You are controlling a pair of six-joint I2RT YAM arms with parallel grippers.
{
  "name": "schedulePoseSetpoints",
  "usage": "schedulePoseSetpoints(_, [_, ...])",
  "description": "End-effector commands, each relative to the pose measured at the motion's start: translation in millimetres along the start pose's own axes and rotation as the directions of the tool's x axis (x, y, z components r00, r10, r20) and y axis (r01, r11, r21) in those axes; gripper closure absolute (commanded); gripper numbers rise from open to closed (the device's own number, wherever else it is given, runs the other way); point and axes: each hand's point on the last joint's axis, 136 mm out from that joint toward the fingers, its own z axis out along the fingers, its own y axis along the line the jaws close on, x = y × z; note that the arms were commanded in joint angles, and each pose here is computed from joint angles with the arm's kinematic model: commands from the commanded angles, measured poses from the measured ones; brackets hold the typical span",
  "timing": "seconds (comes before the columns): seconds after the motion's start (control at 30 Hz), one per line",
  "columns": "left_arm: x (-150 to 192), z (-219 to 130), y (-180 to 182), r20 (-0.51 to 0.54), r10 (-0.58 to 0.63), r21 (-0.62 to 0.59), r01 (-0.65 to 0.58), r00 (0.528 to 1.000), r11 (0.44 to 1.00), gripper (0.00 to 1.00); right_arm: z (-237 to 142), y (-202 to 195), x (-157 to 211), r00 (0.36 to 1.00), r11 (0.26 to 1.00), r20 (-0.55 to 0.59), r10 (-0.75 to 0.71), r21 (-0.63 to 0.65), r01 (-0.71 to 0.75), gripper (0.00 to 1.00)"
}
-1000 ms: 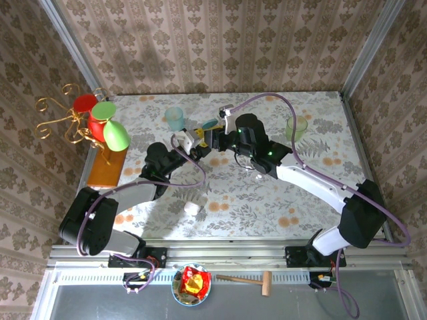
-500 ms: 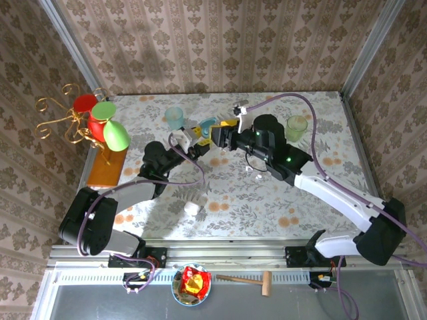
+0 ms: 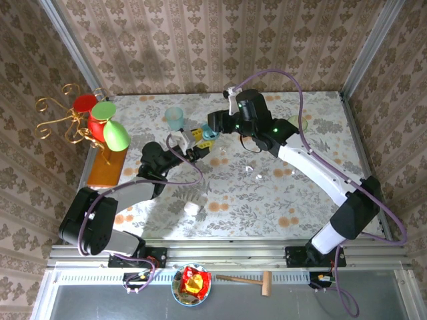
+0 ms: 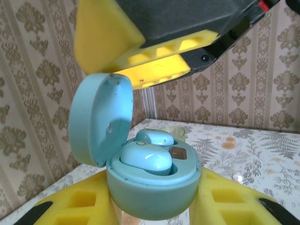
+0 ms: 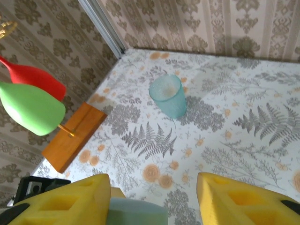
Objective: Insert the wireless bluetooth earbuds into the charging case
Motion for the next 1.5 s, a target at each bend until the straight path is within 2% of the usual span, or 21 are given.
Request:
schedulePoseSetpoints(0.0, [-26,-3,-4,0.076,0.044,0.015,-0.046,0.996,0.999,0.77,-5,-2,23,0.996,1.0,-0.092,0.004,-0.004,-0.004,0.48])
schedulePoseSetpoints(0.37, [-32,0,4,0.084,0.041,-0.018,-0.039,0.996,0.999,0.74,-26,-7,43,0.995,0.999,-0.09,0.05,-0.016,-0.051,0.47])
schedulePoseSetpoints(0.47, [-32,-1,3,0.082,0.044,-0.015,-0.043,0.996,0.999,0.73,-34,-5,33,0.987,0.984,-0.042,0.153,-0.089,-0.156,0.38])
schedulePoseSetpoints(0.6, [-34,-1,3,0.084,0.048,-0.016,-0.047,0.995,0.999,0.73,-45,6,18,0.94,0.892,-0.03,0.34,-0.306,-0.332,0.19])
schedulePoseSetpoints(0.7, [-37,2,3,0.089,0.053,-0.012,-0.053,0.995,0.999,0.73,-42,12,14,0.894,0.79,-0.092,0.438,-0.434,-0.432,0.16])
schedulePoseSetpoints(0.77, [-41,4,2,0.097,0.058,-0.006,-0.057,0.994,0.998,0.73,-35,15,18,0.871,0.748,-0.146,0.468,-0.459,-0.479,0.16])
schedulePoseSetpoints(0.93, [-46,6,1,0.106,0.065,-0.002,-0.065,0.992,0.998,0.73,-23,22,26,0.797,0.634,-0.265,0.543,-0.494,-0.596,0.23])
schedulePoseSetpoints(1.13, [-46,7,0,0.106,0.071,-0.008,-0.07,0.992,0.997,0.73,-17,24,37,0.733,0.546,-0.338,0.59,-0.502,-0.671,0.46])
schedulePoseSetpoints(1.33, [-46,7,-3,0.105,0.072,-0.003,-0.072,0.992,0.997,0.73,-18,22,42,0.721,0.538,-0.345,0.601,-0.492,-0.684,0.71])
schedulePoseSetpoints(1.47, [-46,7,-4,0.103,0.072,0.0,-0.073,0.992,0.997,0.73,-20,21,40,0.732,0.548,-0.33,0.596,-0.499,-0.671,0.82])
